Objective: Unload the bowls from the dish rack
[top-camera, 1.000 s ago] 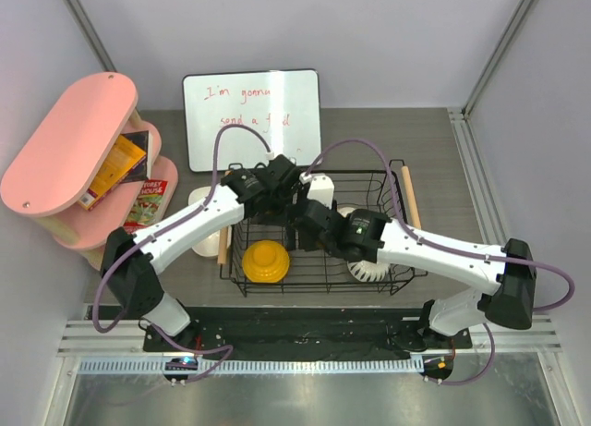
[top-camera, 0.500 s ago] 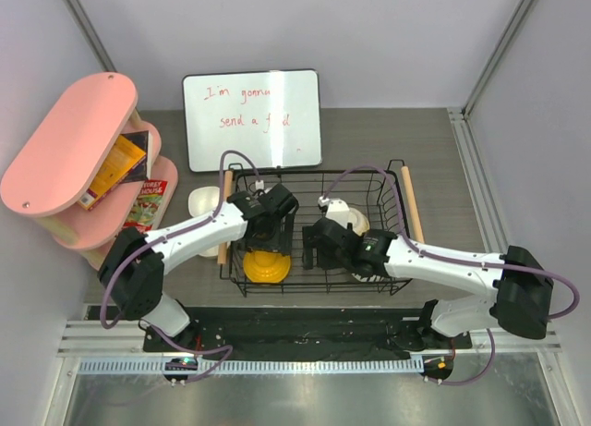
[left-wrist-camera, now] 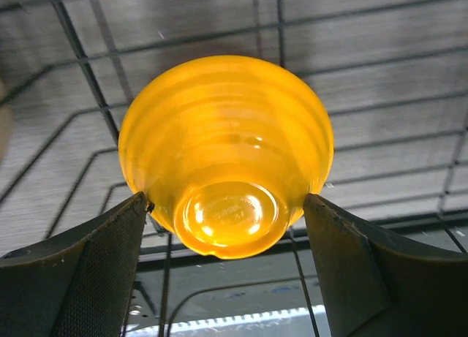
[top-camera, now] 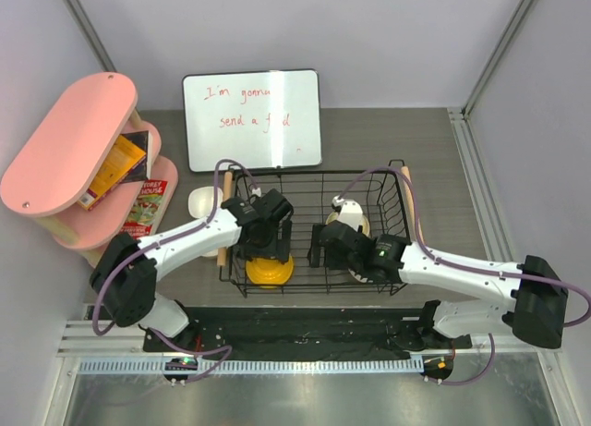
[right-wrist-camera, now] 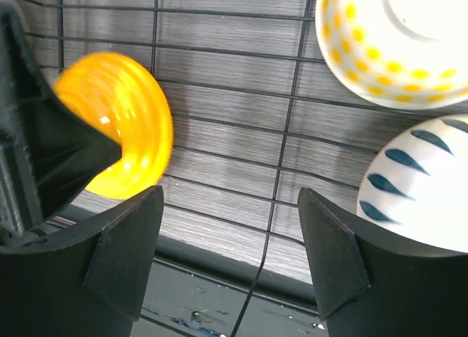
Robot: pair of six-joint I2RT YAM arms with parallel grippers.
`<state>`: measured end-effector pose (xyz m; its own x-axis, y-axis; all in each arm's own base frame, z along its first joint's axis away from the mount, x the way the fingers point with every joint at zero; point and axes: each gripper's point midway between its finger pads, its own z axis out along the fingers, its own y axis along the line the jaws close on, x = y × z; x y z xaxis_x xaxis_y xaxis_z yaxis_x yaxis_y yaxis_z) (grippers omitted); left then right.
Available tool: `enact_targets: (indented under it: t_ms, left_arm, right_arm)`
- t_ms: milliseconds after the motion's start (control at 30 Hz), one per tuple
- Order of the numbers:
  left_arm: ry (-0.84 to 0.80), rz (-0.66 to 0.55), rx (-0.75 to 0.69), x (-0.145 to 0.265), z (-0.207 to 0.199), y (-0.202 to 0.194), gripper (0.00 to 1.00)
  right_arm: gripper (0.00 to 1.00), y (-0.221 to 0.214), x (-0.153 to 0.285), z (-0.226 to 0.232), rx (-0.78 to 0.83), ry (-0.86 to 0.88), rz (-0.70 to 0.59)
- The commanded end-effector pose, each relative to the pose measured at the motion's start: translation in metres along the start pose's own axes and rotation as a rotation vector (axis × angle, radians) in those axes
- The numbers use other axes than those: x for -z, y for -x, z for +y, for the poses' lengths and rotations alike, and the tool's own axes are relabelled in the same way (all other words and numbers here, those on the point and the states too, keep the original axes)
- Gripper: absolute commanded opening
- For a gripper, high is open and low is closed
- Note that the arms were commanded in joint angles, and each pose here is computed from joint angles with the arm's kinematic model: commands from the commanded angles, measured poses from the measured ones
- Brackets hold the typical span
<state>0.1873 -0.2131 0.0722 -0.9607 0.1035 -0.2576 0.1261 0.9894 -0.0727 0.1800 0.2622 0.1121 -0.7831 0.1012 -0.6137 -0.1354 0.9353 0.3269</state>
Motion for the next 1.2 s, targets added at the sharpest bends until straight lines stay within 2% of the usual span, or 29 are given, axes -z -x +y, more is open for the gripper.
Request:
enact_targets:
  t_ms: [0, 367, 433, 600, 733, 867, 1033, 1167]
  left_arm:
    - [-0.138, 0.010, 0.051, -0.003, -0.021, -0.011, 0.85]
    - [-0.296, -0.100, -0.010, 0.011, -0.093, 0.034, 0.85]
    - [-0.281, -0.102, -0.017, 0.014, -0.091, 0.035, 0.88]
    - [-0.199, -0.239, 0.013, 0.032, -0.058, 0.044, 0.93]
    - [-0.251, -0.327, 0.044, 0.062, -0.043, 0.047, 0.97]
    - [-0.328, -0.322, 0.068, 0.058, -0.043, 0.046, 0.98]
    - [-0.416, -0.238, 0.059, 0.037, -0.062, 0.034, 0.98]
    - [-0.416, -0.188, 0.067, 0.014, -0.069, 0.030, 0.98]
  right_arm:
    - [0.79, 0.022, 0.014, 0.002, -0.085, 0.029, -0.102]
    - [0.79, 0.024, 0.024, -0.008, -0.115, 0.032, -0.127]
    - [0.79, 0.022, 0.022, -0.007, -0.101, 0.031, -0.119]
    - [0.79, 0.015, 0.010, -0.006, -0.085, 0.015, -0.097]
    - [0.79, 0.011, -0.002, -0.006, -0.074, -0.013, -0.091]
    - [0.78, 0.014, -0.013, -0.008, -0.059, -0.058, -0.109]
    - [0.78, 0.020, -0.017, -0.012, -0.069, -0.098, -0.151]
    - [0.77, 0.017, -0.020, -0.019, -0.075, -0.119, -0.153]
